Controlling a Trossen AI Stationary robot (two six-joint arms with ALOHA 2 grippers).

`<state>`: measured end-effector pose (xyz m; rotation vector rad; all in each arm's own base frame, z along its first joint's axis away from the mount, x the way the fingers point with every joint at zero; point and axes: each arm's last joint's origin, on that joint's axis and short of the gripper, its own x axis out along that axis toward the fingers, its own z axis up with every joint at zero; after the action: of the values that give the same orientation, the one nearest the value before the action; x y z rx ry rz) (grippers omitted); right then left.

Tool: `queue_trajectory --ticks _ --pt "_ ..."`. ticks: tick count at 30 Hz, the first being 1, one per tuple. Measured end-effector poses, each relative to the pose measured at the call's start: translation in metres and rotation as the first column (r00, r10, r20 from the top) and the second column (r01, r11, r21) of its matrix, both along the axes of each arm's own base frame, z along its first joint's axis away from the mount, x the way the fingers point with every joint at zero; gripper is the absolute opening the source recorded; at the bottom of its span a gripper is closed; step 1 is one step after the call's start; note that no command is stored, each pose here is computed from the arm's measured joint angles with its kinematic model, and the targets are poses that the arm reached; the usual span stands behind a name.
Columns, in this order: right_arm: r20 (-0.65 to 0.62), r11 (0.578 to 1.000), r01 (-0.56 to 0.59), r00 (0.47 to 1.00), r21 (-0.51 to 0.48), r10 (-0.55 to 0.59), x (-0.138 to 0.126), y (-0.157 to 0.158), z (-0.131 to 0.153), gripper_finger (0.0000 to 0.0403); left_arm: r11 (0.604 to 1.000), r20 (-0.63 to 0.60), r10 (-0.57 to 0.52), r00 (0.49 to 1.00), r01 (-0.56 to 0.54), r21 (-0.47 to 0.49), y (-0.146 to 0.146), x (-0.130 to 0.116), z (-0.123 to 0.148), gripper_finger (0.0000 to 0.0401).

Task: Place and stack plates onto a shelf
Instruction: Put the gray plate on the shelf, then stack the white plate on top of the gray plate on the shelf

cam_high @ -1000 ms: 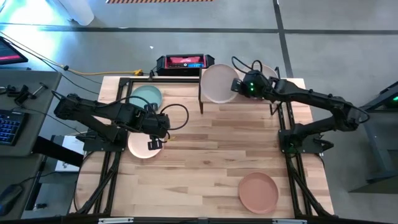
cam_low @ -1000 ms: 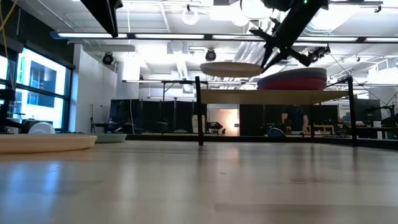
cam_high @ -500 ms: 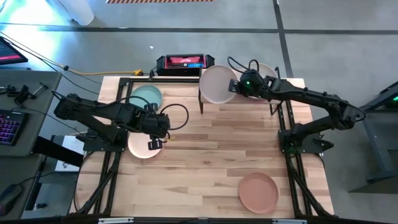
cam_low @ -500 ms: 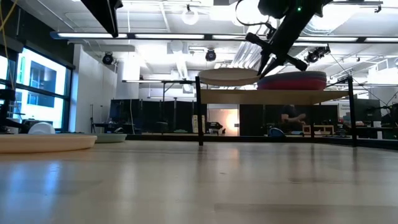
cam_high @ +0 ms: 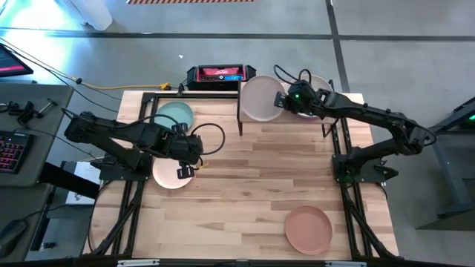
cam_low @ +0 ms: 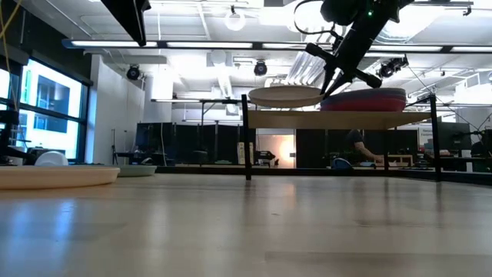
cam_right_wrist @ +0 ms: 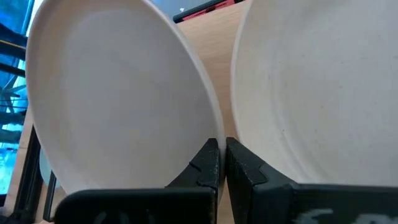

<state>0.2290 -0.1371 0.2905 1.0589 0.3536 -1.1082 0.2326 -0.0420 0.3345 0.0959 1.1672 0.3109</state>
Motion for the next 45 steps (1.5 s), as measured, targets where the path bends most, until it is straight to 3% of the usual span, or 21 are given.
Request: queue_trajectory --ticks 20,30,38,45 --pt "0.029 0.998 0.042 0.999 0.051 -0.044 -0.005 -0.006 -0.001 0.0001 1.000 0.000 0.000 1.000 0.000 0.000 0.000 0.000 0.000 0.0120" --pt "0.045 0.996 0.063 0.997 0.056 -0.066 -0.005 -0.007 0.000 0.0058 1.000 0.000 0.000 1.000 0.000 0.000 0.000 0.000 0.000 0.0120" --pt "0.125 0.997 0.073 0.989 0.038 -0.077 -0.002 -0.012 0.005 0.0064 1.000 0.000 0.000 1.000 0.000 0.000 0.000 0.000 0.000 0.0120" --pt "0.258 0.999 -0.042 0.965 0.031 0.033 0.005 -0.011 0.015 0.0064 1.000 0.007 0.025 1.000 -0.025 -0.010 0.000 0.000 0.000 0.0120"
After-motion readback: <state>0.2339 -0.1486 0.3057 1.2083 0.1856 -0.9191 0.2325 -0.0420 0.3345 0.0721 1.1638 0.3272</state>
